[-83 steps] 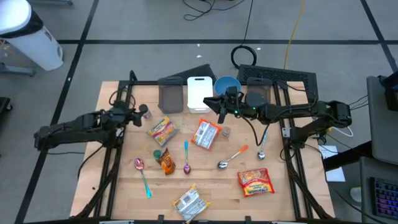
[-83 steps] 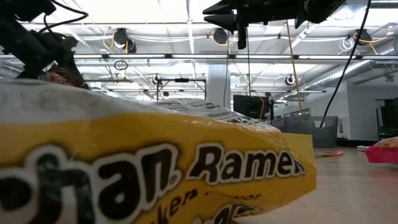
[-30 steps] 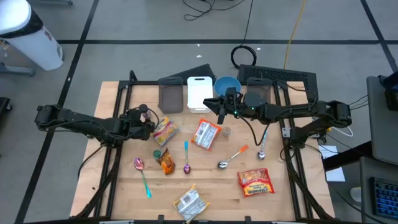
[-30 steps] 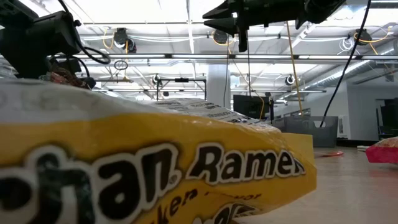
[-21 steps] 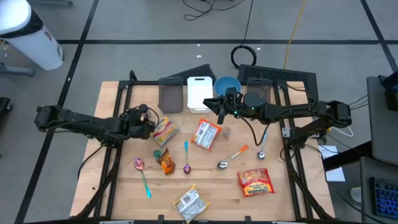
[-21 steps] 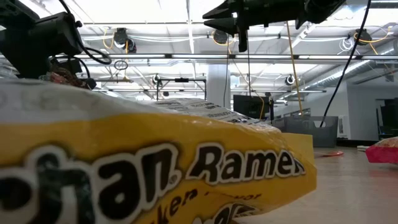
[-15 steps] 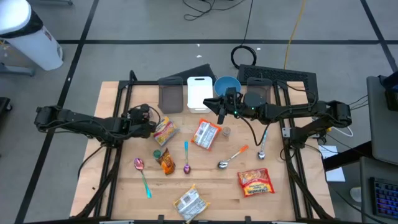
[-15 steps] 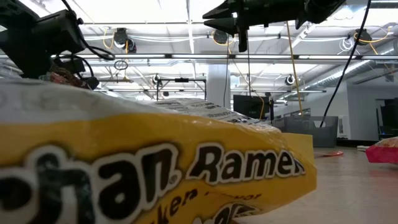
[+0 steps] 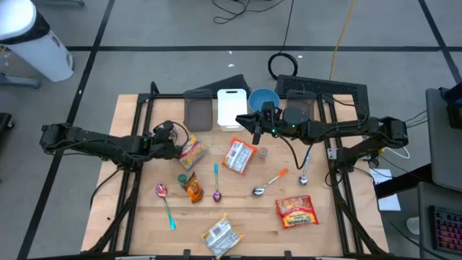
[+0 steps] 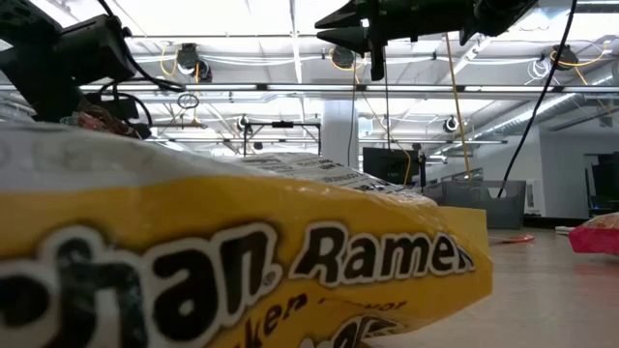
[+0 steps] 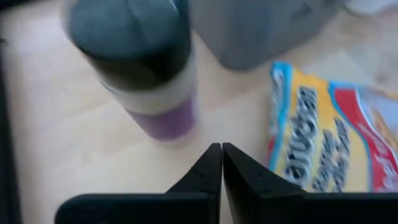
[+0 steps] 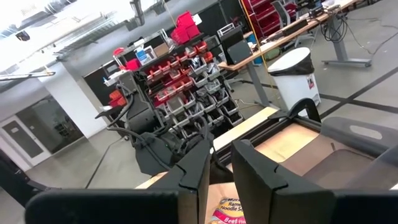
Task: Pick & Place Food Item
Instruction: Put the black spice bottle into the right black bin
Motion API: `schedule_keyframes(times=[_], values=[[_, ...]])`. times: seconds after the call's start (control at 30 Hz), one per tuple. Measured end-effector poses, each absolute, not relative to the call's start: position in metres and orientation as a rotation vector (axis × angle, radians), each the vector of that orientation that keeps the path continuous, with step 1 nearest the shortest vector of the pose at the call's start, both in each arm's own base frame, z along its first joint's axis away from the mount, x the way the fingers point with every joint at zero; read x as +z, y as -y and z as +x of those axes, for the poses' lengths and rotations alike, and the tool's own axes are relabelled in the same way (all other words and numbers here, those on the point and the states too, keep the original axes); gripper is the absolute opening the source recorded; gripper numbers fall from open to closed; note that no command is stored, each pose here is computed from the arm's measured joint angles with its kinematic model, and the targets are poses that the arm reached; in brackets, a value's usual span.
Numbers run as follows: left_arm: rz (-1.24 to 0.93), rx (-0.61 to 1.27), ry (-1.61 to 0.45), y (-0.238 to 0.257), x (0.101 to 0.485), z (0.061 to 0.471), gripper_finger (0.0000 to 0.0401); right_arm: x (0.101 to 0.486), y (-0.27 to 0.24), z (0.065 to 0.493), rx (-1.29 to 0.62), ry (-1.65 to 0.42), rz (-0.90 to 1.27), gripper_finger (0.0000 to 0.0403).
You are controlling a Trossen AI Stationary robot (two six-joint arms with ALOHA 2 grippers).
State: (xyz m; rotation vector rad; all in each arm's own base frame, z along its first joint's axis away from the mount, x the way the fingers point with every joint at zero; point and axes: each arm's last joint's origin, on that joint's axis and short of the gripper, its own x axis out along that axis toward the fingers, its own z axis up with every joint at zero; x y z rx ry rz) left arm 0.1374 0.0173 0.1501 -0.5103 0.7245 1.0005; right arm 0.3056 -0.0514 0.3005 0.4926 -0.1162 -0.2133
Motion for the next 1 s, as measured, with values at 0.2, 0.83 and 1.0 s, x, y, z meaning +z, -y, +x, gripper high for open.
schedule_keyframes(times=[0.2, 0.83, 1.0], values=[[-0.611, 0.948, -0.763, -0.015, 0.149, 0.138, 0.0040, 0.300, 0.051, 0.306, -0.214, 0.110, 0.506, 0.0061], [-0.782, 0.798, -0.991, -0.008, 0.143, 0.131, 0.0056, 0.299, 0.052, 0.306, -0.218, 0.106, 0.504, 0.0061], [-0.818, 0.771, -1.007, -0.006, 0.143, 0.132, 0.0115, 0.297, 0.052, 0.306, -0.225, 0.081, 0.505, 0.0061]])
